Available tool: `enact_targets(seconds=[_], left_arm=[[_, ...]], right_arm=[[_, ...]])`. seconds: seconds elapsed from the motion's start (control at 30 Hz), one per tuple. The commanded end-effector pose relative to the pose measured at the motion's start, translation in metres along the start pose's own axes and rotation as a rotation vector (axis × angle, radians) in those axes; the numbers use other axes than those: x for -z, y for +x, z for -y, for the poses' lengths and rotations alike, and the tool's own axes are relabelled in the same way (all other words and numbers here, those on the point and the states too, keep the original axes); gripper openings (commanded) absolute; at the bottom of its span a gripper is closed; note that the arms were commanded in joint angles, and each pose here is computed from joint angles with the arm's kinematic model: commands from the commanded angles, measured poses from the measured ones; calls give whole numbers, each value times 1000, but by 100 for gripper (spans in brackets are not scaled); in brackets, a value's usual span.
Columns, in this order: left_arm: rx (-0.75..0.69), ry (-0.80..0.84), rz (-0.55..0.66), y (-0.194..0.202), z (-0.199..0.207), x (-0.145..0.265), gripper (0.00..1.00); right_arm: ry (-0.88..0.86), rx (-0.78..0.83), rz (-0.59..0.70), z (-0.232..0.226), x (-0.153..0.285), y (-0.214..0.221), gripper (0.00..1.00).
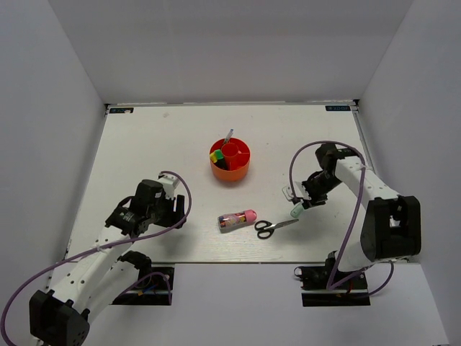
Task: Sort the stationery into containers
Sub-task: Pick up the stationery from the center of the board.
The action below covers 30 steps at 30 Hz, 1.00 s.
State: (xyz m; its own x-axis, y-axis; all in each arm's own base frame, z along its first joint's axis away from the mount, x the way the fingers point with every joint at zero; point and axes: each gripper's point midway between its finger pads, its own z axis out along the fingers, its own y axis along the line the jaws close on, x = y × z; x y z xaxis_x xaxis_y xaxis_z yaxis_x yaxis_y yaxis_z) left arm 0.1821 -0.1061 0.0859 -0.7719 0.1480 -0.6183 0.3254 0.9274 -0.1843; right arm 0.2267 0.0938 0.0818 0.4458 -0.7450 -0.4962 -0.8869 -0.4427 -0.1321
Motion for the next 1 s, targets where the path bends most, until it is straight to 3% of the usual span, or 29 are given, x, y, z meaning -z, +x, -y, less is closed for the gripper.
enact_targets(seconds=[0.0,0.3,0.47,0.5,0.6,0.97], left_arm=[[-4,25,14,-7,5,3,76],[-5,29,-2,-4,6,2,76],[-3,25,0,-5,5,2,76],[-4,28,-4,-5,6,1,76],[-8,28,-5,-5,5,1,76],[-7,24,-6,-4,5,2,76]], right_arm=[[-49,261,10,7,-6,4,45],[-77,263,-8,14,-28,24,54],[-88,262,-18,17,-33,29,54],[-85,262,-18,17,-34,29,59],[-89,263,-25,15,-39,29,63],[-107,287,-59,8,-57,27,60]])
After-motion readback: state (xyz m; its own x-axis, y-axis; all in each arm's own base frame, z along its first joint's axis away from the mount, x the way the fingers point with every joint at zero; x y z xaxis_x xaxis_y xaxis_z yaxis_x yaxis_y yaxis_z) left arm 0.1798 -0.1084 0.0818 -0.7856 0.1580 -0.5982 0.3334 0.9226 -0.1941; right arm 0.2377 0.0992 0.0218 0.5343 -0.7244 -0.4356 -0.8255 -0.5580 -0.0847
